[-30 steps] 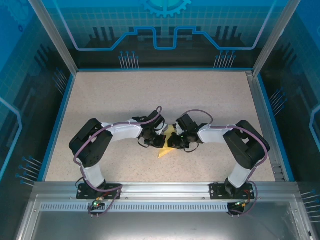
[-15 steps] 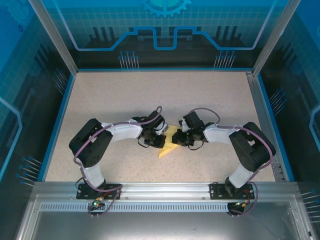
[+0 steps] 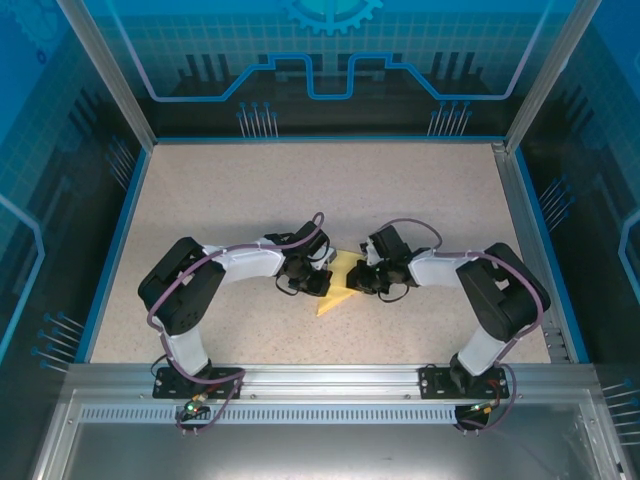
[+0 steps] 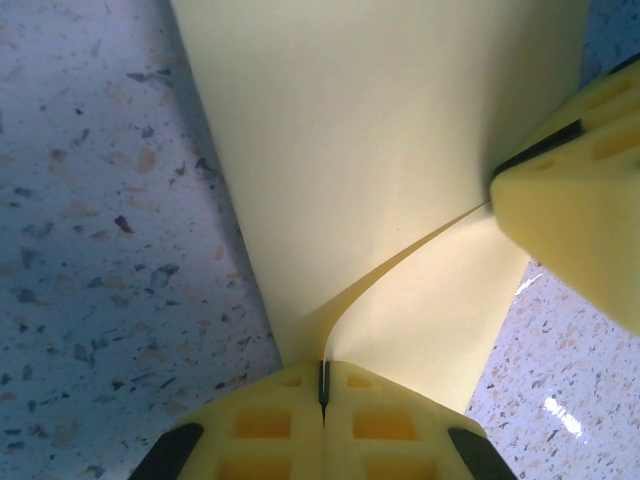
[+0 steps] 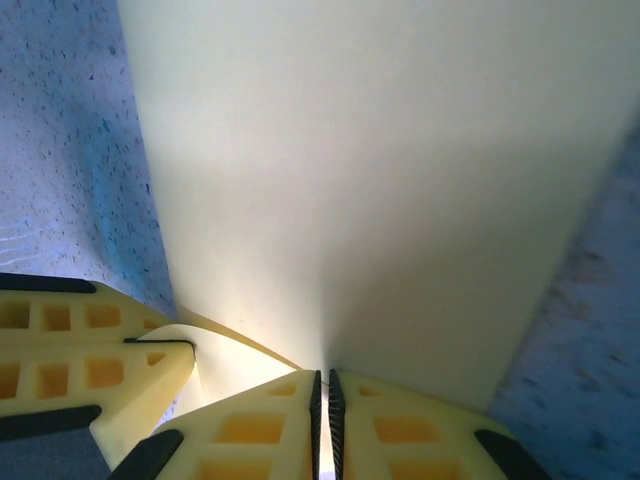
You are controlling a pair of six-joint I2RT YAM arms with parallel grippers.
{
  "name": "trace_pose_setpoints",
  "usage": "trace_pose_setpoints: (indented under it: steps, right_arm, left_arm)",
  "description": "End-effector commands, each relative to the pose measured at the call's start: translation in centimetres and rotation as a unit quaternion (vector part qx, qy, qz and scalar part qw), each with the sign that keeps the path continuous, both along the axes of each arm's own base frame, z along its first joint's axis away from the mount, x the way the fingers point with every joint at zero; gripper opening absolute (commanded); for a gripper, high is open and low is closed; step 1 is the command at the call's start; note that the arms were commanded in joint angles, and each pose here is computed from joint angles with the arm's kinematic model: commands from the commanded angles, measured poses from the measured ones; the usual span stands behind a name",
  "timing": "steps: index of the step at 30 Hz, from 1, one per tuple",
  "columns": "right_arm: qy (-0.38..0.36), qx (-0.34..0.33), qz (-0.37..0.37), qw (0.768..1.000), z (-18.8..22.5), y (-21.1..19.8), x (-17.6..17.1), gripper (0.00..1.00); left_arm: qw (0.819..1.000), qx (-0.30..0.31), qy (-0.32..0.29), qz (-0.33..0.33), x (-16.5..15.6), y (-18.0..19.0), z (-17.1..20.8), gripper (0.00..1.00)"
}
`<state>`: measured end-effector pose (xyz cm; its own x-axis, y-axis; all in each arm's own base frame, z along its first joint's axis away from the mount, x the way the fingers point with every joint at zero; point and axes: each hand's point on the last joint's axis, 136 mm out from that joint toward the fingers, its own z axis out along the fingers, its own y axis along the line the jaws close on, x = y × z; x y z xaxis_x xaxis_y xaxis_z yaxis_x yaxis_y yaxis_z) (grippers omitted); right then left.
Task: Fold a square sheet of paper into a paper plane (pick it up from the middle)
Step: Third fold the triangle at the center of the table.
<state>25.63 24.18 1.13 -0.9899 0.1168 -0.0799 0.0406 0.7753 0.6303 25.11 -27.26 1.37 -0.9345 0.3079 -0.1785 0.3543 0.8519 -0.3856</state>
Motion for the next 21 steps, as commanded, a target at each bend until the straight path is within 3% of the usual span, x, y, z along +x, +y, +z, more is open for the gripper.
trace_pose_setpoints:
  steps: [1, 9, 14, 21]
  right_arm:
    - [0.008, -0.003, -0.009, 1.0, -0.6, -1.6, -0.1, 0.15]
    - [0.038, -0.023, -0.016, 0.999, -2.9, -2.4, -1.0, 0.14]
    - [0.002, -0.016, -0.01, 1.0, 0.1, -2.1, -0.2, 0.14]
    - [-0.034, 0.009, 0.042, 0.998, 3.4, 1.4, -0.7, 0.16]
  left_arm:
    - [0.999, 0.033, 0.016, 0.003, -0.5, 1.4, -1.1, 0.04]
    - [0.999, 0.034, 0.016, 0.001, -0.5, 1.3, -1.1, 0.04]
    - [0.999, 0.035, 0.016, 0.001, -0.5, 1.4, -1.1, 0.04]
    - [0.999, 0.033, 0.017, 0.002, -0.5, 1.3, -1.2, 0.04]
